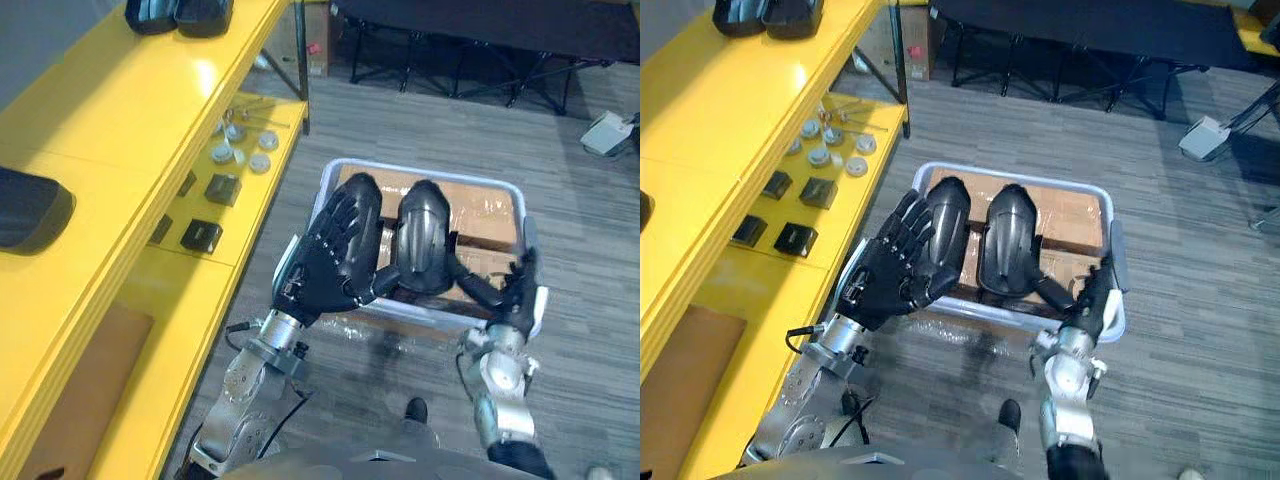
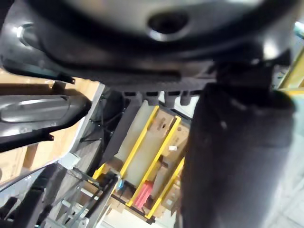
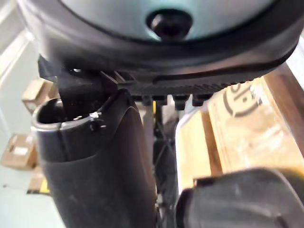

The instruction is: Walk over and take three plastic housings, then place them on the shelf

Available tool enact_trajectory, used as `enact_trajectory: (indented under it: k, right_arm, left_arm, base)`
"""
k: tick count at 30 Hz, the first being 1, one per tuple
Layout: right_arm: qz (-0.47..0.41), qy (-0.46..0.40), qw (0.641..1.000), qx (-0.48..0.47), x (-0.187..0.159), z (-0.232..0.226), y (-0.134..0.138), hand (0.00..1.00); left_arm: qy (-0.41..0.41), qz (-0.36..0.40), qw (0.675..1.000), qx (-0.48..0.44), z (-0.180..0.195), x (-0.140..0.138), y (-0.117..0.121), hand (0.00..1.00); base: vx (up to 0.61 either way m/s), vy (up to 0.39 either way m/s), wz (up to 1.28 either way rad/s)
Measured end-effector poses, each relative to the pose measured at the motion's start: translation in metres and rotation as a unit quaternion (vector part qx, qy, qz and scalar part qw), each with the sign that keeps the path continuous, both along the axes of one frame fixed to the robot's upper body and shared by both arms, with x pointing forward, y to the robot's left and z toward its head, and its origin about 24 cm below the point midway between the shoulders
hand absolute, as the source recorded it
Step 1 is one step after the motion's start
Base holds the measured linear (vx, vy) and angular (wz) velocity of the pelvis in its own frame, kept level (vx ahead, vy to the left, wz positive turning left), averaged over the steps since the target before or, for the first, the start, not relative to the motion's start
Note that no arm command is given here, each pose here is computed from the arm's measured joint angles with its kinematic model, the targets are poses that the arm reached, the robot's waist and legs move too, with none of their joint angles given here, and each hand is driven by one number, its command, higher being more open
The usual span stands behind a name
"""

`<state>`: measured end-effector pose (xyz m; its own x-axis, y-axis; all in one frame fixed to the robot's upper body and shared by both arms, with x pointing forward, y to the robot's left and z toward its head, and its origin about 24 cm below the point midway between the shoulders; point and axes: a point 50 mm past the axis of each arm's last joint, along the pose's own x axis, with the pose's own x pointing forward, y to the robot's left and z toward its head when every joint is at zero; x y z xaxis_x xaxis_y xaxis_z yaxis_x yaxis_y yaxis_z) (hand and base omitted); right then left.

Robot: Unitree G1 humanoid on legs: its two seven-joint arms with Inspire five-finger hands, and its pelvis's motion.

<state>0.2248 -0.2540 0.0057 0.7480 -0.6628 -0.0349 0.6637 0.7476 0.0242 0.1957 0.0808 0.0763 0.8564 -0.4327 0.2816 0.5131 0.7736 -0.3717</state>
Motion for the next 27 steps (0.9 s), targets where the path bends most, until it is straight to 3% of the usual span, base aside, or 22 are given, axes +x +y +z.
enact_trajectory:
  k: [9,16,27]
  right_arm:
    - [-0.067,-0.049,0.996,-0.043,0.044,0.05,-0.044,1.0]
    - [-0.041,0.002,0.999,-0.032,0.07,0.053,-0.063,1.0]
    - [-0.002,-0.03,0.994,-0.11,0.109,0.126,-0.09,1.0]
  left_arm:
    - [-0.005,0.009,1.0,0.004,0.004,0.008,-0.001,1.0]
    - [-0.022,-0.016,0.999,0.02,0.007,0.015,-0.005,1.0]
    - [-0.016,-0.025,0.999,0.028,0.002,0.02,-0.01,1.0]
  base:
    - [-0.05,-0.044,-0.04]
    - [-0.04,-0.012,0.13]
    - [-0.03,-0.028,0.15]
